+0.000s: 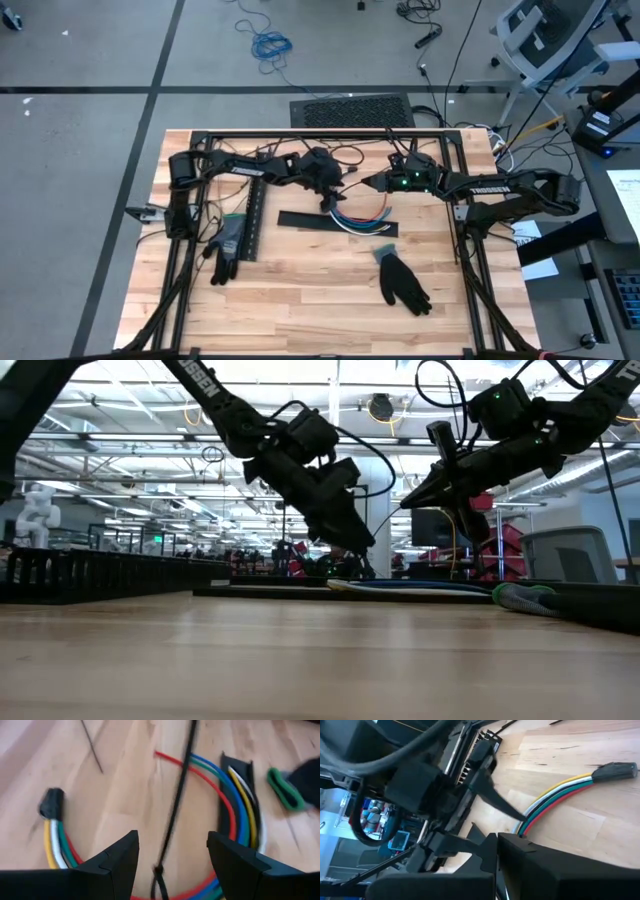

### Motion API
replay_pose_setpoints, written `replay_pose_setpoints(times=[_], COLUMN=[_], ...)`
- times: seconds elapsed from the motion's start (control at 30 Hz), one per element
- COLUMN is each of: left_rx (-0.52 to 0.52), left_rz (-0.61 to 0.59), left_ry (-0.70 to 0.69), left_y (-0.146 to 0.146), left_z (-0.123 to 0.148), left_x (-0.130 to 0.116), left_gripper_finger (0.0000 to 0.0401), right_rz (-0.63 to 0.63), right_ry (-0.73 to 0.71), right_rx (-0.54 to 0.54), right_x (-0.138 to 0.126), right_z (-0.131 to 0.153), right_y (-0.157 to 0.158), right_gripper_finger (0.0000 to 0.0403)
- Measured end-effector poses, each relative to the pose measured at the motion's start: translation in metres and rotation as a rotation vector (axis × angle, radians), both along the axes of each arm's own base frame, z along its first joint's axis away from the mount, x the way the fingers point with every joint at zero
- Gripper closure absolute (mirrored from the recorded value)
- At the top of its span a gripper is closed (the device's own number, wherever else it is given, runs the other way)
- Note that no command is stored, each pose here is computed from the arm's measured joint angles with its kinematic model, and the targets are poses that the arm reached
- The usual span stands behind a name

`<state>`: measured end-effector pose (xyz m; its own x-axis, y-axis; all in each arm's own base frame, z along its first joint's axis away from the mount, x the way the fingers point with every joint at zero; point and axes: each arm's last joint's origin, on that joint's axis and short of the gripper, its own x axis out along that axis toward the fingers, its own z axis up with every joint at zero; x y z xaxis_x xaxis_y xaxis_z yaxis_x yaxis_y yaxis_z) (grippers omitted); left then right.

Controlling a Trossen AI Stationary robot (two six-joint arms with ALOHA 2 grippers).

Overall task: Ziptie cables
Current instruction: Wrap the cable wires with the black ziptie

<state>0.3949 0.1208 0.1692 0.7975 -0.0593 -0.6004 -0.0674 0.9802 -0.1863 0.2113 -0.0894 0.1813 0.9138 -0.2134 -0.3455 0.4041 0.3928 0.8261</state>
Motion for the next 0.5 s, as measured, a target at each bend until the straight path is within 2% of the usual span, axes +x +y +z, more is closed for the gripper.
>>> replay_pose_setpoints(times=[0.17,0.27,0.37,0.5], left_rx=[0.005,0.04,0.063,0.063], left_rz=[0.004,0.003,0.018,0.017], left_ry=[-0.007,-0.003,0.017,0.017], left_y=[0.003,0.002,0.0,0.0], left_z=[0.001,0.001,-0.001,0.001], left_x=[0.012,0.013,0.013,0.012], left_gripper_finger=[0.0171,0.0195,0.0254,0.0354], right_rz=[0.001,0.002,0.004,0.005], right_ry=[0.0,0.0,0.001,0.002], right_rx=[0.0,0.0,-0.001,-0.005], right_x=[0.0,0.0,0.0,0.0], right_z=[0.0,0.0,0.0,0.0], right_y=[0.0,0.0,0.0,0.0], right_gripper_finger=[0.0403,0.0403,0.0403,0.0403])
